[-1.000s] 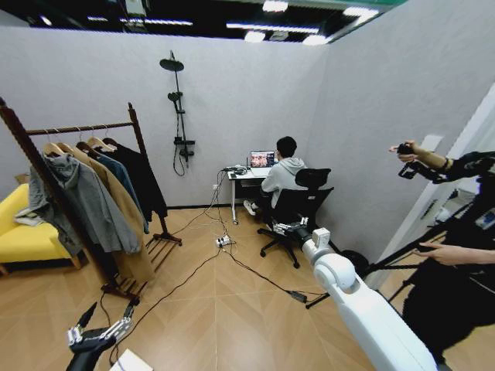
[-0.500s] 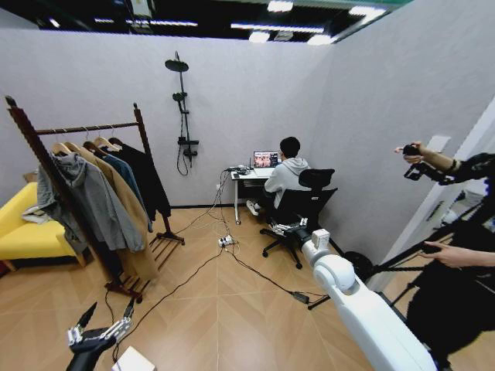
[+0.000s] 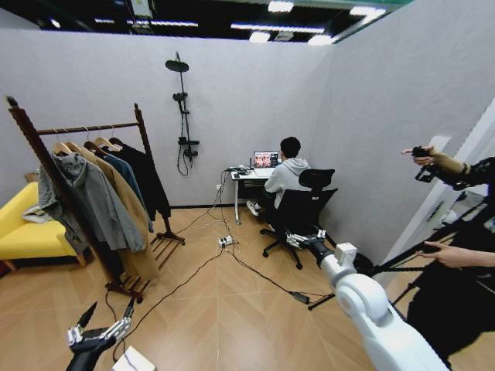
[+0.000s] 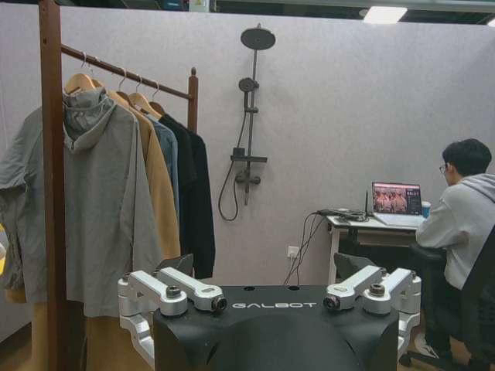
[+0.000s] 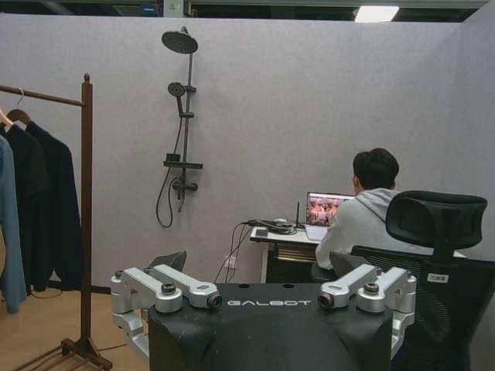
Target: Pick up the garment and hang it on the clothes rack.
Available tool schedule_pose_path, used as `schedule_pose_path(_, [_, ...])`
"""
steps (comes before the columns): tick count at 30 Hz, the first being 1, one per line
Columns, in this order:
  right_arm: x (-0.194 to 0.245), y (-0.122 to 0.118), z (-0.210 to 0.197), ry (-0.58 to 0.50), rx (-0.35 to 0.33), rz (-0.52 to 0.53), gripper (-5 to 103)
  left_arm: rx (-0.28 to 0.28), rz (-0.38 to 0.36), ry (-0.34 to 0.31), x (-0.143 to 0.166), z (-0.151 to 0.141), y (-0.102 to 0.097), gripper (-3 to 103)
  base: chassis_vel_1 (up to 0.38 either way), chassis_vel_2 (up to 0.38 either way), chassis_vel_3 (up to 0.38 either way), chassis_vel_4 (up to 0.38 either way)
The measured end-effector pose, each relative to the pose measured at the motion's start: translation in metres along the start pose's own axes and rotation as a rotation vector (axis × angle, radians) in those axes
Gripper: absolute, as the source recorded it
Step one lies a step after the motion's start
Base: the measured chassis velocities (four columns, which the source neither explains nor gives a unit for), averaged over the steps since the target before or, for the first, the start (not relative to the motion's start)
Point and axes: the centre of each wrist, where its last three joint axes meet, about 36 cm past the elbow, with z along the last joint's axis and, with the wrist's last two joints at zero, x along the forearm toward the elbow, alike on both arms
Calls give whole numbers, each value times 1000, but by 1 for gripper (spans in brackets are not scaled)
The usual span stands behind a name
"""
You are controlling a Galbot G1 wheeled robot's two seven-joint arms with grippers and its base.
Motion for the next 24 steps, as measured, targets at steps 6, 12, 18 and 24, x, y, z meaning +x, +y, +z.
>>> schedule_pose_path(6, [48,-2,22,-21,-15,61,100,0,0,0,0,0,0,100,0,0,0,0])
schedule_pose_path(12, [76,4,34,-26,-19,101,100,0,0,0,0,0,0,100,0,0,0,0])
schedule_pose_path(18, [88,15,42,-10,-17,148,100,0,0,0,0,0,0,100,0,0,0,0])
schedule_pose_path(24, [90,36,46,0,-33,157,100,0,0,0,0,0,0,100,0,0,0,0])
